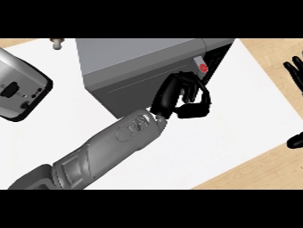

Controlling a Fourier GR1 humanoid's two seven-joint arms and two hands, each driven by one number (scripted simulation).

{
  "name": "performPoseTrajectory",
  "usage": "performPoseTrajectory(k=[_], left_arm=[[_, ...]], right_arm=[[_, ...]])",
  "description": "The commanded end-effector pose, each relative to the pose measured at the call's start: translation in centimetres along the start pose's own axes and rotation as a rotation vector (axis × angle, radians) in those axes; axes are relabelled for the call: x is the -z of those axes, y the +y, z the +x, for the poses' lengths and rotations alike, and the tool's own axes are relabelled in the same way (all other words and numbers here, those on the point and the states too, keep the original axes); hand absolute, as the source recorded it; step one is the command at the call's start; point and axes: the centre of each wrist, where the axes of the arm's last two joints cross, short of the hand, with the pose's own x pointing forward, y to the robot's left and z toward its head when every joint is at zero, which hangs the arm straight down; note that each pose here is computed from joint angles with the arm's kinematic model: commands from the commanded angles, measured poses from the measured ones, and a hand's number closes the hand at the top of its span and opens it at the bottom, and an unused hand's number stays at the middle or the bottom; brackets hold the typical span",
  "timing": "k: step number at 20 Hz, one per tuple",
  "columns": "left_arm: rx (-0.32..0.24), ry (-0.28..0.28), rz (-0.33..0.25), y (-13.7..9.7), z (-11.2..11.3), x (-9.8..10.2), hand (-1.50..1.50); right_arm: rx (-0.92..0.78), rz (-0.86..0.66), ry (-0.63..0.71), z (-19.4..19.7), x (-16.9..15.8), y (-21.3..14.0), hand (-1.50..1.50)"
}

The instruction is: Pick up the milk, place it into the microwave and close the microwave

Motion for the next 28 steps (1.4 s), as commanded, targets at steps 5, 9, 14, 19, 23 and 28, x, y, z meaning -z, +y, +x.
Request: performPoseTrajectory(k=[5, 9, 14, 19, 23, 28], left_arm=[[-0.006, -0.052, -0.009, -1.3, 2.6, 1.8, 1.50], [-0.013, -0.051, -0.014, -1.5, 2.7, 1.7, 1.50], [-0.005, -0.029, 0.025, -1.3, 2.3, 1.8, 1.50], [-0.009, -0.041, 0.052, -1.2, 2.7, 2.0, 1.50], [-0.008, -0.040, 0.067, -1.2, 2.7, 2.2, 1.50], [-0.008, -0.036, 0.082, -1.2, 2.2, 1.8, 1.50]], right_arm=[[0.035, 0.226, -0.028, 1.7, 2.6, 0.8, 1.50], [0.057, 0.427, -0.057, 2.8, 5.3, 3.0, 1.50], [0.070, 0.509, -0.062, 3.5, 6.0, 4.5, 1.50], [0.074, 0.564, -0.068, 4.3, 6.7, 5.8, 1.50], [0.079, 0.587, -0.078, 4.7, 7.0, 6.6, 1.50], [0.097, 0.619, -0.091, 5.2, 7.1, 7.7, 1.50]])
